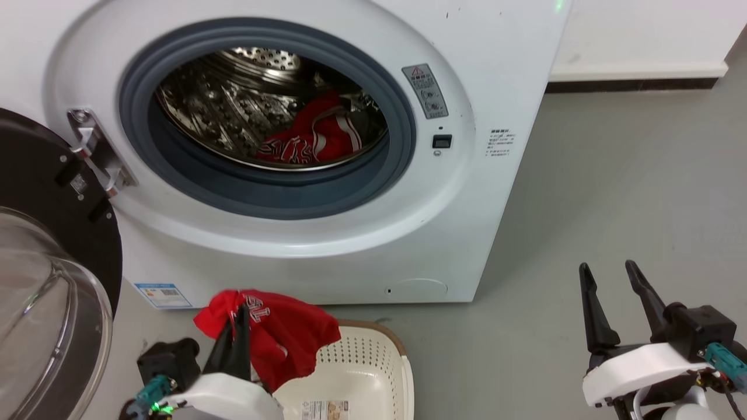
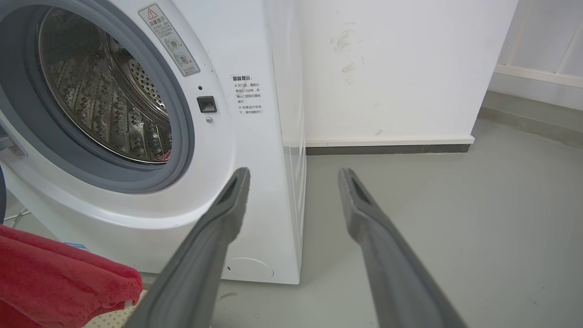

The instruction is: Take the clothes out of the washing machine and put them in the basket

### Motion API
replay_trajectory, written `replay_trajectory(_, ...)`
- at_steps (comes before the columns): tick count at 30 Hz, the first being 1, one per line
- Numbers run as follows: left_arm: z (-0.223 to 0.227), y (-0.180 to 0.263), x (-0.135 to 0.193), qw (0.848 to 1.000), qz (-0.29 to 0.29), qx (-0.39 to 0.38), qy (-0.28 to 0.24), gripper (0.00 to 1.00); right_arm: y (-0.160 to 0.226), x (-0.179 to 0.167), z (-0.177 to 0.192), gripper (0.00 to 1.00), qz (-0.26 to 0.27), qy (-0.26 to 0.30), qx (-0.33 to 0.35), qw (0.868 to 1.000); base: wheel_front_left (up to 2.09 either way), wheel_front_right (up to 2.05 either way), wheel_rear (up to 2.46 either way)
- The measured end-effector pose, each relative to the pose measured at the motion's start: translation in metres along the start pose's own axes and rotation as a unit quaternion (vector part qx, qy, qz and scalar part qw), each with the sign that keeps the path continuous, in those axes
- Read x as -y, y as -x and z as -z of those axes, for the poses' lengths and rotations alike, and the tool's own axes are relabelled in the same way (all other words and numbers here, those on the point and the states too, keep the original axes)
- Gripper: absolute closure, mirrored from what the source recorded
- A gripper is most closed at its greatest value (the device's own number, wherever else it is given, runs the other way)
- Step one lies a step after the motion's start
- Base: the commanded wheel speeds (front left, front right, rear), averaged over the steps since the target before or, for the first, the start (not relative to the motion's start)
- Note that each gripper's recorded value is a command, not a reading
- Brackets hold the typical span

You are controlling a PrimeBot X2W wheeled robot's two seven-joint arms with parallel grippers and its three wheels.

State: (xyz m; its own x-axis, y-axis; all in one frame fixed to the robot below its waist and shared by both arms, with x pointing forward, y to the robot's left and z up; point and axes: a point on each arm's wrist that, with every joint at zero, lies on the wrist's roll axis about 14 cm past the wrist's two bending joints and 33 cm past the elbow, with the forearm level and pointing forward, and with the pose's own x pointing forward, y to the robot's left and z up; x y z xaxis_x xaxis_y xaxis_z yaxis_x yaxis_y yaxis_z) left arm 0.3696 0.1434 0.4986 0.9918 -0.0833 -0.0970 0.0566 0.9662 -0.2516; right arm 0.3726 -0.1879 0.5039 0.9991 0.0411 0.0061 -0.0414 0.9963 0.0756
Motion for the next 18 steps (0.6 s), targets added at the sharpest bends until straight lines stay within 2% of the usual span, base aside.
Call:
replay_trajectory(7, 0.076, 0.002, -0.022, 0.994, -0.033, -0.106, 0.01, 1.0, -0.019, -0.003, 0.01, 0.0, -0.006, -0.001, -0.009, 1.0, 0.0, 0.0, 0.0)
replay_trajectory(18, 0.158, -0.027, -0.044, 0.977, -0.056, -0.206, 0.015, 1.0, -0.053, -0.008, 0.027, 0.0, -0.019, 0.004, -0.019, 1.0, 0.0, 0.0, 0.0)
